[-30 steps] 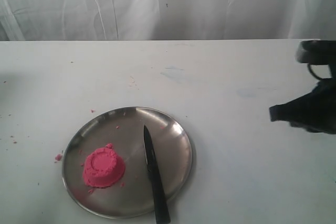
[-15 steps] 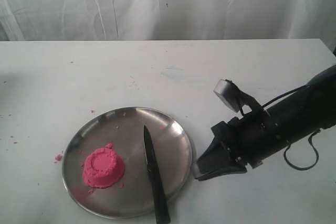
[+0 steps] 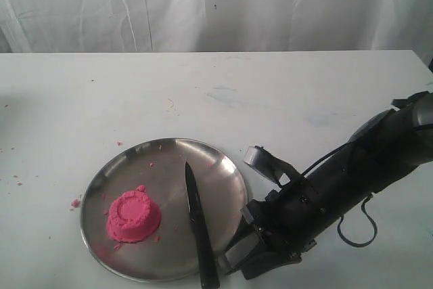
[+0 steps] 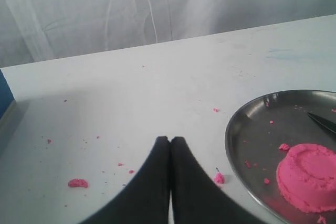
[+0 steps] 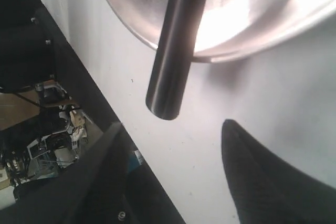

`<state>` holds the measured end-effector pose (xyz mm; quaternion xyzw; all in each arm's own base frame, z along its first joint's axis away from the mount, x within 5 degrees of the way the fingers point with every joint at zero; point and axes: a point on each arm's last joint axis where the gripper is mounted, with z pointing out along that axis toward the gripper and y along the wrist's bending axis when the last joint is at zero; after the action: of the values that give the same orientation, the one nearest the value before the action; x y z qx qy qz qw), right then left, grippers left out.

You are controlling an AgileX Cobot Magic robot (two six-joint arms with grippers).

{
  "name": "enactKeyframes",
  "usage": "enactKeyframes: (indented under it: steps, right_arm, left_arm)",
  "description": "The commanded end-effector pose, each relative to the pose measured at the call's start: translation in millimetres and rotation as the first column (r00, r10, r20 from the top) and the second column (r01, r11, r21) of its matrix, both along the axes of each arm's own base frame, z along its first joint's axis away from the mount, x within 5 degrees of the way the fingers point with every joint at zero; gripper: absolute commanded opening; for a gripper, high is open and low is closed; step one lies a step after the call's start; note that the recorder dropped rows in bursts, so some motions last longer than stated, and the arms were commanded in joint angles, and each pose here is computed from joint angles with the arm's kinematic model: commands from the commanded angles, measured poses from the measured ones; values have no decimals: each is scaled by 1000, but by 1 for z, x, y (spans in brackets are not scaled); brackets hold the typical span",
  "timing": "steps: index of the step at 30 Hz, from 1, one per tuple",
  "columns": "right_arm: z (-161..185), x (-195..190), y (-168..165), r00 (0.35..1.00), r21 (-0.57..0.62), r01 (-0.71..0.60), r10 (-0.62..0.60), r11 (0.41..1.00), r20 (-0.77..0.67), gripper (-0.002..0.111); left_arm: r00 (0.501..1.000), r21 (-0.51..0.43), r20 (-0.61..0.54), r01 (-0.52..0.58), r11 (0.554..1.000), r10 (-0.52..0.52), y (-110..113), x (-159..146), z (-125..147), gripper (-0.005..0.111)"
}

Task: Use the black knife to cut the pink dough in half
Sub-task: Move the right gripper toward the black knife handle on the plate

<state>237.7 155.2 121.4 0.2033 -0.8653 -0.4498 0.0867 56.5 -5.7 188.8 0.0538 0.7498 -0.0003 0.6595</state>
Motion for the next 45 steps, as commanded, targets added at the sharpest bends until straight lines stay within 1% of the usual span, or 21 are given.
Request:
enactKeyframes:
  steps: [1,7,13,17,21,28,31,34,37,40,45]
  right_arm:
    - [-2,1,4,1000,-6,-21,21,1000,9,51]
    - [-1,2,9,1000,10,10,-10,1000,6,51]
    - [-7,-6,23,999,10,-31,31,999,-17,51]
    - [-5,-2,25,999,11,-47,47,999,-2,51]
    - [-6,-2,23,998,-32,-67,67,997,-14,51]
    - [-6,-2,22,997,-36,-70,70,997,-15,51]
    - [-4,-2,22,995,-55,-86,84,995,-48,51]
    - [2,-2,19,984,-90,-164,156,982,-90,51]
    - [9,0,15,975,-168,-203,185,965,-120,51]
    - [22,-2,11,978,-203,-206,191,957,-89,51]
    - [58,-6,13,991,-200,-133,133,971,-14,51]
  left_arm:
    - [1000,-12,5,9,1000,-9,-1,0,2,0]
    - [1000,-16,-3,10,1000,-10,-1,-1,1,0]
    - [1000,-16,-3,10,1000,-10,-1,-1,1,0]
    - [1000,-16,-3,10,1000,-10,-1,-1,1,0]
    - [1000,-16,-3,10,1000,-10,-1,-1,1,0]
    - [1000,-16,-3,10,1000,-10,-1,-1,1,0]
    - [1000,-16,-3,10,1000,-10,-1,-1,1,0]
    - [1000,-16,-3,10,1000,-10,-1,-1,1,0]
    - [1000,-24,-4,9,1000,-9,-1,-1,1,0]
    - [1000,-41,-5,6,999,-7,-1,-1,1,0]
    - [1000,-41,-5,6,999,-7,-1,-1,1,0]
